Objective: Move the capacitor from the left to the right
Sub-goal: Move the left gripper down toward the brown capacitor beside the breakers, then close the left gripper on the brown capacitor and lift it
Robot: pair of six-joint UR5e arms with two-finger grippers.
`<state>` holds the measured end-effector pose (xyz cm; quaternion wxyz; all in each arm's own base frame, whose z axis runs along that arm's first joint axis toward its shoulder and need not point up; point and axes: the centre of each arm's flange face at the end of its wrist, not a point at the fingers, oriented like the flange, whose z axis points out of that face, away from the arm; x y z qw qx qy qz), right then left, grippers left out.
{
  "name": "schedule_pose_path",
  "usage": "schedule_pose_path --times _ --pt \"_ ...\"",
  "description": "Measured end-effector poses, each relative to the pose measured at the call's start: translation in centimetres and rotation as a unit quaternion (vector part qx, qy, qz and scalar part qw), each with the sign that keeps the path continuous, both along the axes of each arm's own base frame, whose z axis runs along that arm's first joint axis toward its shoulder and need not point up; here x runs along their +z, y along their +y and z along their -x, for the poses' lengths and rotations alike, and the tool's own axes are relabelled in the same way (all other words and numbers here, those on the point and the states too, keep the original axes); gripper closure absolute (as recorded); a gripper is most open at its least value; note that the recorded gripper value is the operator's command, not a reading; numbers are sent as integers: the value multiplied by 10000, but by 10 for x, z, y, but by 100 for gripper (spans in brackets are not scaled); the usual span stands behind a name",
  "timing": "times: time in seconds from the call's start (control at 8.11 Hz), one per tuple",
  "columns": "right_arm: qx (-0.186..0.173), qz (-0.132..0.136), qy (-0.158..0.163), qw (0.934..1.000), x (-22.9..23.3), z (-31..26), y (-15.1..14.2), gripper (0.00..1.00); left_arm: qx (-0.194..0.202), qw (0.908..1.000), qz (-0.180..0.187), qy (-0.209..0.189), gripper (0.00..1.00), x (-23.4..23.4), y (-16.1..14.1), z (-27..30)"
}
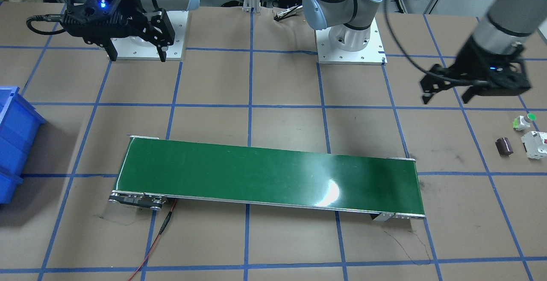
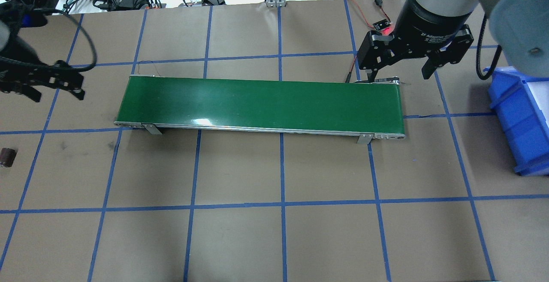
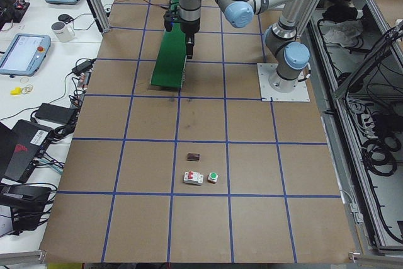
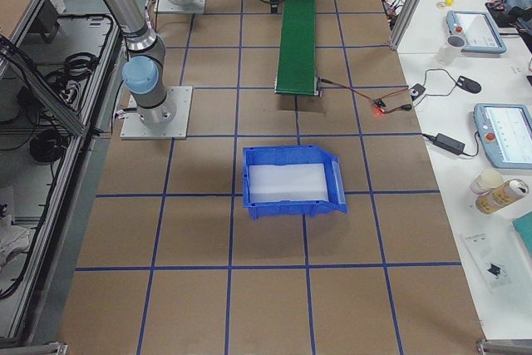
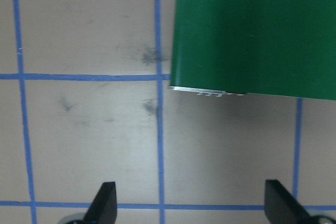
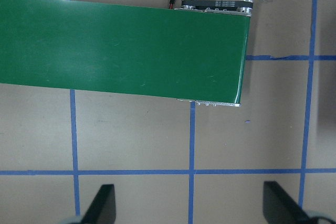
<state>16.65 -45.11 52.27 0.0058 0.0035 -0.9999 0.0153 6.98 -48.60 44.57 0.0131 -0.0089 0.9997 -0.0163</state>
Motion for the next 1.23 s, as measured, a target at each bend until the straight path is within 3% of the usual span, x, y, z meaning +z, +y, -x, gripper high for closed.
schedule_pose_path --times 0.62,1.23 --pt "0 0 0 10000 0 0 0 0 -411 9982 233 -361 0 -91 3 -246" --pt "1 0 0 10000 0 0 0 0 -232 9996 -17 -142 0 -191 8 -318"
